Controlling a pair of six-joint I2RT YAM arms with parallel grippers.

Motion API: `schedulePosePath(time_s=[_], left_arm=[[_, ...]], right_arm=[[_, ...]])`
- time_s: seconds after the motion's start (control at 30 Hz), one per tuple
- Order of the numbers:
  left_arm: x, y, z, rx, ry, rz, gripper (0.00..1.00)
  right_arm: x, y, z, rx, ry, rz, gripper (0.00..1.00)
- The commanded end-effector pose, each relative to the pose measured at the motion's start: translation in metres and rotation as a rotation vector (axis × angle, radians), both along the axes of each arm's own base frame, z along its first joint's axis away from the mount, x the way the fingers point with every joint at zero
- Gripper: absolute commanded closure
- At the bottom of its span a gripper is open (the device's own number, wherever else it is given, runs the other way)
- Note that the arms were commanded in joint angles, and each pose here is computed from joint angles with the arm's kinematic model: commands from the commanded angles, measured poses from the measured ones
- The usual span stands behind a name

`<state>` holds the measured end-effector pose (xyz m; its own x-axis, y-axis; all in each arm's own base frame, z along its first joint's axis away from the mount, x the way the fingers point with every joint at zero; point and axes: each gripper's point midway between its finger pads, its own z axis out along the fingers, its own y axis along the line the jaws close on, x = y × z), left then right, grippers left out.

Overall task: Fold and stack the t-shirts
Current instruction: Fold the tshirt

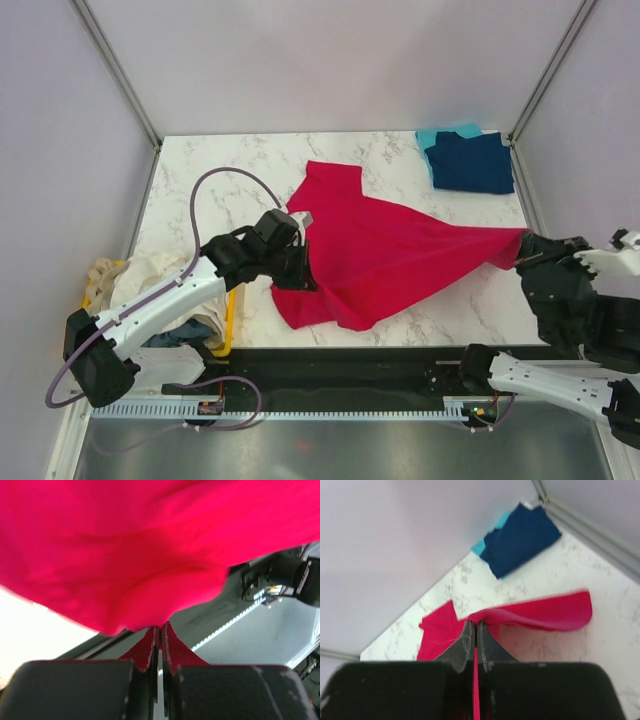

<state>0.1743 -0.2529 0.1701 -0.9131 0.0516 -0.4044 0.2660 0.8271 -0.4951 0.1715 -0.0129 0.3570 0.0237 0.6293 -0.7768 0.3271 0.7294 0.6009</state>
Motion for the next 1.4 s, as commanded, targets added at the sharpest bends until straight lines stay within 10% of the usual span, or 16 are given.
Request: schedulePosePath(time_s=[0.0,0.43,0.73,0.87,1.2,1.37], left_arm=[[-0.013,-0.005,0.011,-0.023,0.013,0.027,0.98],[0.022,0.037,0.041,0.271,-0.203,-0.004,0.98],[0.111,0.041,0.044,0.233,-0.241,0.084,0.98],[0.152,0.057,0.077,0.143,-0.315,0.149,0.98],[0.274,0.109,0.093,0.122,-0.314,0.317,0.98],[0.352,0.116,0.247,-0.161,-0.642,0.347,0.98]], right_arm=[[-0.005,-0.042,0.039,-0.312,-0.033,-0.131,1.00],[-0.006,0.014,-0.072,-0.117,0.055,0.171,1.00],[0.030,0.115,-0.095,-0.437,0.144,0.256,1.00],[0.106,0.156,-0.132,-0.465,0.377,0.483,1.00],[0.307,0.128,-0.112,-0.177,0.430,0.584,1.00],[0.408,0.115,0.062,-0.043,-0.010,0.676,1.00]])
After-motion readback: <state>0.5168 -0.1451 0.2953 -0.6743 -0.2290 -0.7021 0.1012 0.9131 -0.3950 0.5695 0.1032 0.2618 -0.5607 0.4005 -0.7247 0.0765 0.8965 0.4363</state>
